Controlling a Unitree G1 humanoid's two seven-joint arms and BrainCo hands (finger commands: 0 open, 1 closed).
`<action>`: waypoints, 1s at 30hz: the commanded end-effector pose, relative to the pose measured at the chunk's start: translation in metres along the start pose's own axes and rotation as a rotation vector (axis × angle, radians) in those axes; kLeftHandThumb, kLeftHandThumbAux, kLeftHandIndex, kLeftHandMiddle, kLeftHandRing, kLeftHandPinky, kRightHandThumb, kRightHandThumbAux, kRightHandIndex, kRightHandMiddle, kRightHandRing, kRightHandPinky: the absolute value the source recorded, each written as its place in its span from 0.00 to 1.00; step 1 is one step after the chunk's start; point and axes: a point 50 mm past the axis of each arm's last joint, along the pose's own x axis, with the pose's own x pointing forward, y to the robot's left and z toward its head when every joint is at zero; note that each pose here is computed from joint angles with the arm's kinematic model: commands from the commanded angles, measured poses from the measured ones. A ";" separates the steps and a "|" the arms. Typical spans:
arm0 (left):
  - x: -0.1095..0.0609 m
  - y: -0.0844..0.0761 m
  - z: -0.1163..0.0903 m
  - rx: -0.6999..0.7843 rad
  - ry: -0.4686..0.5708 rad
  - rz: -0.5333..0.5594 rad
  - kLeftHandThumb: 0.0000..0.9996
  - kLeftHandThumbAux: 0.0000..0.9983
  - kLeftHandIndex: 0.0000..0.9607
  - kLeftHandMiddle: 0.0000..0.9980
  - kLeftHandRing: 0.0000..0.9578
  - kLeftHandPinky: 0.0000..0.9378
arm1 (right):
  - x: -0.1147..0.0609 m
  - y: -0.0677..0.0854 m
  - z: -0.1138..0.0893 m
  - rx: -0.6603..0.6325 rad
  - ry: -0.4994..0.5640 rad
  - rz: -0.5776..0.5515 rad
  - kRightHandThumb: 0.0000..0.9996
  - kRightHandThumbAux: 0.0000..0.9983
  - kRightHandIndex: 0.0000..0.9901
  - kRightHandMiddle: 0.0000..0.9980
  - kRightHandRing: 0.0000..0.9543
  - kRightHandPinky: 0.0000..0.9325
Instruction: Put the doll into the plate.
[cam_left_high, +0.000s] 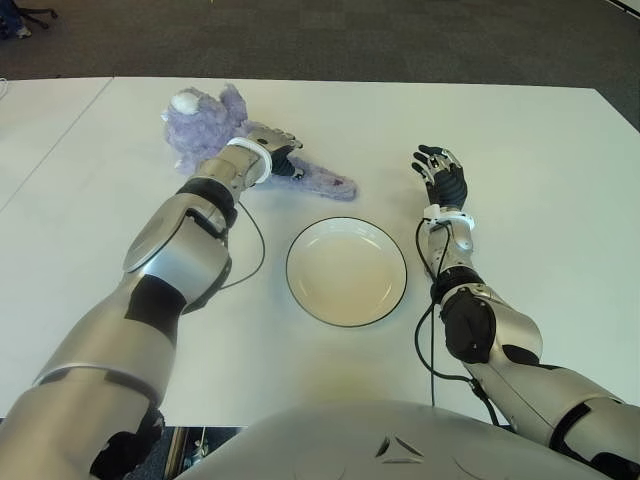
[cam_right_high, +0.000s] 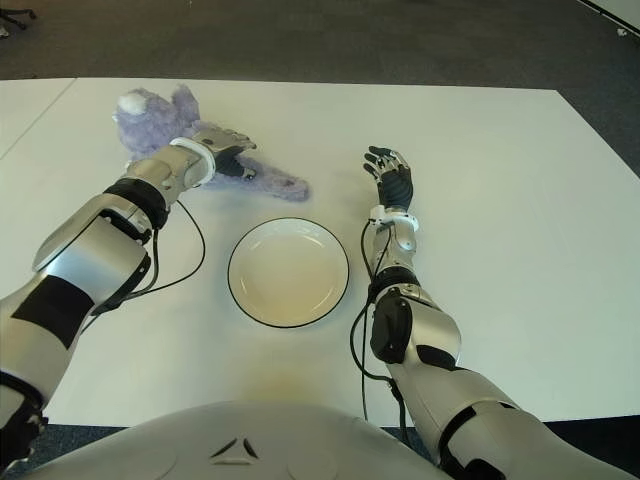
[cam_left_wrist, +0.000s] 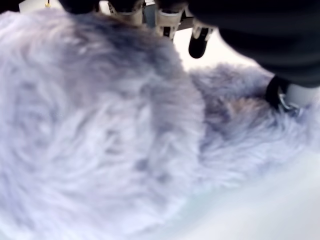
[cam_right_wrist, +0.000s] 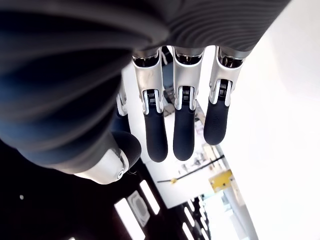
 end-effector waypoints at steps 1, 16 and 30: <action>-0.011 -0.067 -0.013 0.099 0.064 -0.229 0.28 0.30 0.00 0.00 0.00 0.00 | -0.098 -0.039 -0.103 0.134 0.439 -0.242 0.71 0.73 0.42 0.35 0.35 0.35; -0.018 -0.088 -0.023 -0.020 0.138 -0.275 0.24 0.34 0.00 0.00 0.00 0.00 | -0.098 -0.039 -0.102 0.165 0.414 -0.234 0.71 0.73 0.42 0.35 0.36 0.33; -0.019 -0.092 -0.014 -0.223 0.053 -0.280 0.27 0.40 0.00 0.00 0.00 0.00 | -0.100 -0.041 -0.102 0.128 0.413 -0.237 0.71 0.73 0.42 0.35 0.34 0.31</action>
